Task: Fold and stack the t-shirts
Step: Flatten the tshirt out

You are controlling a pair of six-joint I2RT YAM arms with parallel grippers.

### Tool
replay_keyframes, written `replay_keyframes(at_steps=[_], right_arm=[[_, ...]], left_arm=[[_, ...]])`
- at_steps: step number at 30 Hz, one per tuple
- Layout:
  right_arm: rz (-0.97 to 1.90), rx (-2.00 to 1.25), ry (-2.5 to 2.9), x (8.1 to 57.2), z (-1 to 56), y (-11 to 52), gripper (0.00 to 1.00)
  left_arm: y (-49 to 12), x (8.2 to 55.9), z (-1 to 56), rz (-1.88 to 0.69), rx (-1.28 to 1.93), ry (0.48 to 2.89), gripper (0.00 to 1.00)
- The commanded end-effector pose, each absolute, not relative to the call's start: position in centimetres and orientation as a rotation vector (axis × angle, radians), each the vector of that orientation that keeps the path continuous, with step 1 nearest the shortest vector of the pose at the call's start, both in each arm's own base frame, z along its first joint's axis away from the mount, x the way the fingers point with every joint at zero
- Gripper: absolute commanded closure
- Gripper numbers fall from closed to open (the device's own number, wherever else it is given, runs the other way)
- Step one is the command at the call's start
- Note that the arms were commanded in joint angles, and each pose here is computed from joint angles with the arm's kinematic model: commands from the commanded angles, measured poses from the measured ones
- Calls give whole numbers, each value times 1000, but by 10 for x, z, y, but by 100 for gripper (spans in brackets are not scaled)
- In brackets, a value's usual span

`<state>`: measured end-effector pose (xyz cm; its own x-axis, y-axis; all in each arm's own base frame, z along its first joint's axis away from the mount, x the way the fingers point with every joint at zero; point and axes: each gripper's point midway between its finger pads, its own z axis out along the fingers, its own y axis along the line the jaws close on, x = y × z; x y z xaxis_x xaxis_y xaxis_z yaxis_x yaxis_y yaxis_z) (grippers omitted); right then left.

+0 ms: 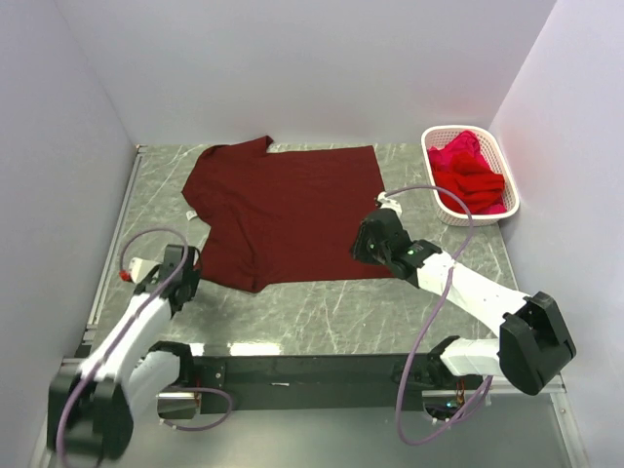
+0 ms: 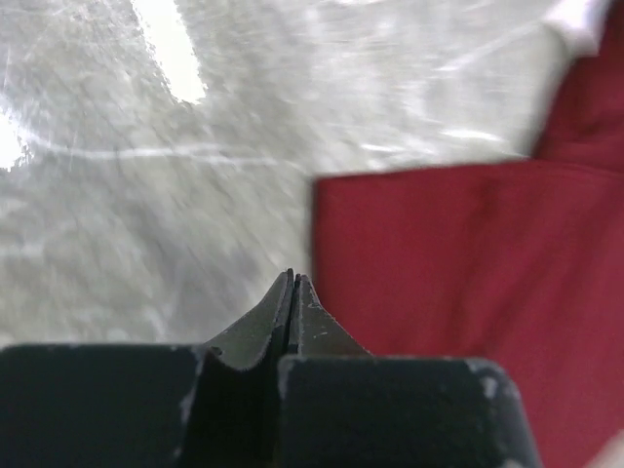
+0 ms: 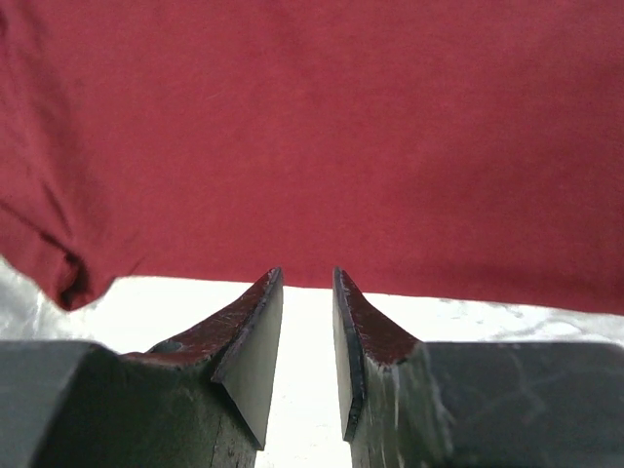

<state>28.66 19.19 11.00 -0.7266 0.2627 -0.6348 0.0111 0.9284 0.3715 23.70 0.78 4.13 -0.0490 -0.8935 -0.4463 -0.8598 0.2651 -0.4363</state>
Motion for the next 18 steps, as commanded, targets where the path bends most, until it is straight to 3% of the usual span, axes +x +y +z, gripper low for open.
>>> replay_keyframes(at_steps=[1,8,9,10,12,13,14,15,16,18], right_arm=[[524,98,2295,291,126,214,66],[708,-267,2282,255,140,300,65],[717,-331,2273,249,141,313,65],[745,-399,2256,243,143,336,64],[762,-504,2231,234,142,362,64],[758,-540,2221,237,141,379,64],[774,-582,2203,232,142,393,64],[764,-658,2206,223,130,409,63],[791,-673,2168,224,143,426,62],[767,-708,2177,221,130,445,63]], left_arm=[[12,211,62,-76,-1672,1803,100],[0,208,93,-218,-1535,1840,99],[-1,213,96,-218,-1496,1859,93],[-1,226,104,-190,-1388,1901,74],[4,241,109,-114,-1302,1933,60],[8,254,124,-97,-1269,1922,45],[12,264,114,-7,-1166,2027,42],[20,282,118,-29,-1155,2023,34],[22,300,131,-68,-1144,2019,33],[34,324,110,-64,-1093,2137,44]])
